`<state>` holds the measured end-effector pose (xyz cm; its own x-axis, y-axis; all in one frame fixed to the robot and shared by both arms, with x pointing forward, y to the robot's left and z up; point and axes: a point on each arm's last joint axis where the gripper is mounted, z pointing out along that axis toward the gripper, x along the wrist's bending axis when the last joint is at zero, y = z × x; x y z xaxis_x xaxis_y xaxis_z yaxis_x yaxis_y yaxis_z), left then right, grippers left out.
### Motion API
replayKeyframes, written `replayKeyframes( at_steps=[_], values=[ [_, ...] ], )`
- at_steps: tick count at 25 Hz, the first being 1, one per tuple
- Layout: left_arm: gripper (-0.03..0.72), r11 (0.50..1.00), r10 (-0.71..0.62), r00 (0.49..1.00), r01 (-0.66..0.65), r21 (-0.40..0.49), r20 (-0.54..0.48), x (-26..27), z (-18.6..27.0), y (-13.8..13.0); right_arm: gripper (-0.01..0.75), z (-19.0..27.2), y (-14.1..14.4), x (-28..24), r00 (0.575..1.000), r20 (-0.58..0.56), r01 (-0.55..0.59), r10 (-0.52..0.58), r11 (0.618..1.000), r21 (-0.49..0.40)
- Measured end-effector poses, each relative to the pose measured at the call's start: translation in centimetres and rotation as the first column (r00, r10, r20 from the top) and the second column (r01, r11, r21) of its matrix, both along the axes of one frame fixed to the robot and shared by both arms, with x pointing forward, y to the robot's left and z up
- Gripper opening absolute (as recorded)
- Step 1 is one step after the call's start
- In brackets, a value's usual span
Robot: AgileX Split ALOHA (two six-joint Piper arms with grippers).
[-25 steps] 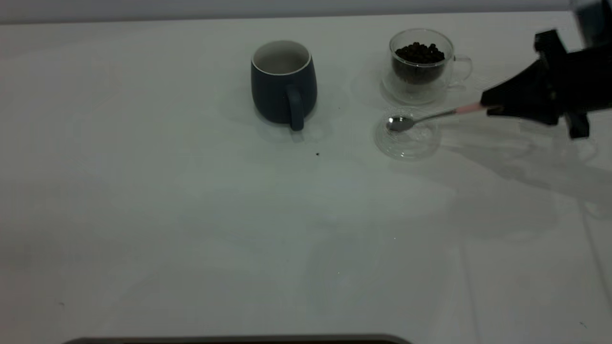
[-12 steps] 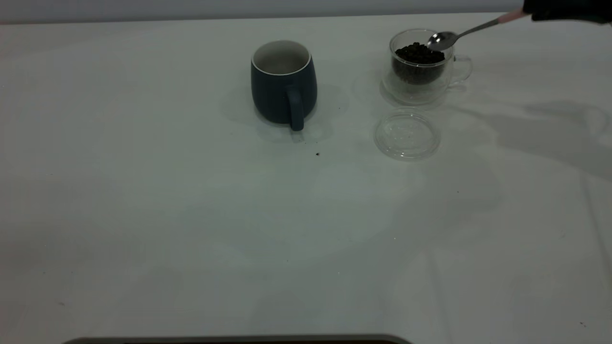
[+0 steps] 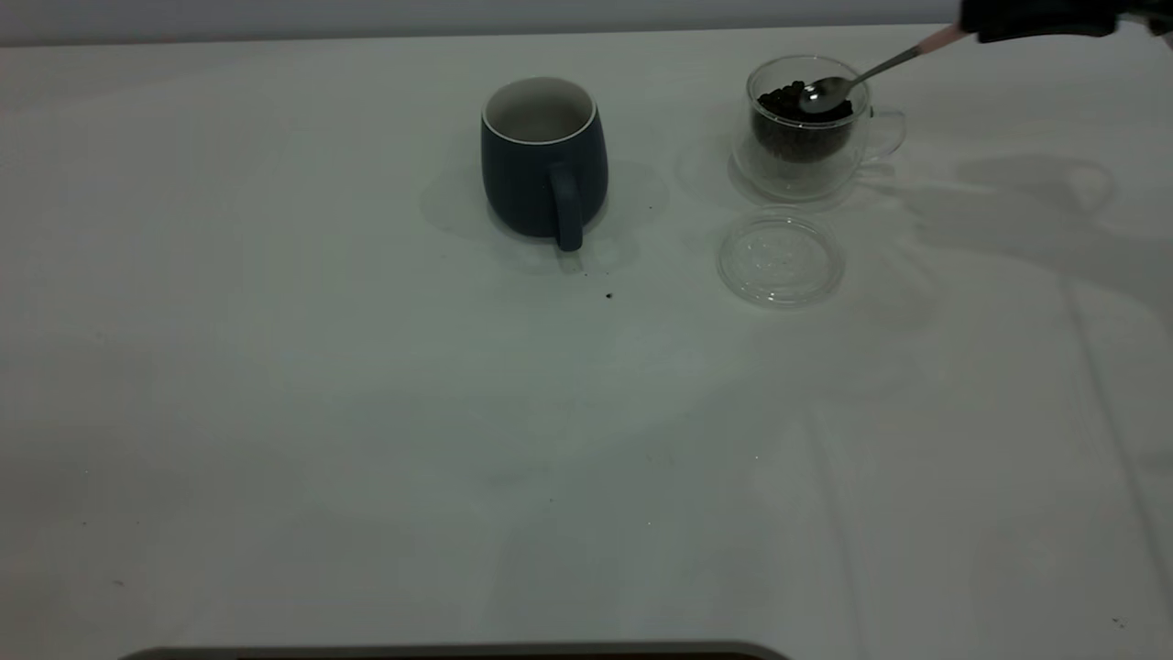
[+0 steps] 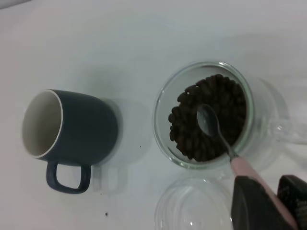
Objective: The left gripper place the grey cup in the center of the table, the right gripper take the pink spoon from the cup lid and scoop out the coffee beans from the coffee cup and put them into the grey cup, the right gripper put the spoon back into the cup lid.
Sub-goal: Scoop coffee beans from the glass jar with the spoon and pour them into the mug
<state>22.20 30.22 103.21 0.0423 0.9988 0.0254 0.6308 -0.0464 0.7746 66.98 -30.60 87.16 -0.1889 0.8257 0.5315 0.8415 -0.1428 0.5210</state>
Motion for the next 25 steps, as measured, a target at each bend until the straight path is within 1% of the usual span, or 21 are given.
replayKeyframes(
  at_steps=[3,6,10,16,25],
  values=[
    [0.567,1.0,-0.001,1.0,0.001,0.002,0.0,0.0,0.0,0.0,0.11,-0.8,0.7,0.7,1.0,0.0,-0.002,0.002,1.0,-0.016],
    [0.567,1.0,-0.001,1.0,0.001,0.002,0.0,0.0,0.0,0.0,0.11,-1.7,1.0,1.2,1.0,-0.009,0.016,-0.016,1.0,-0.001],
    [0.567,1.0,-0.001,1.0,0.001,0.002,0.0,0.0,0.0,0.0,0.11,-3.2,1.1,1.4,0.998,-0.041,0.05,-0.048,0.997,0.051],
    [0.567,1.0,-0.001,1.0,0.001,0.002,0.0,0.0,0.0,0.0,0.11,-4.3,1.3,1.3,0.994,-0.089,0.074,-0.062,0.988,0.133],
    [0.567,1.0,-0.001,1.0,0.001,0.002,0.0,0.0,0.0,0.0,0.11,-4.2,-0.8,0.7,0.981,-0.174,0.133,-0.089,0.956,0.261]
  ],
)
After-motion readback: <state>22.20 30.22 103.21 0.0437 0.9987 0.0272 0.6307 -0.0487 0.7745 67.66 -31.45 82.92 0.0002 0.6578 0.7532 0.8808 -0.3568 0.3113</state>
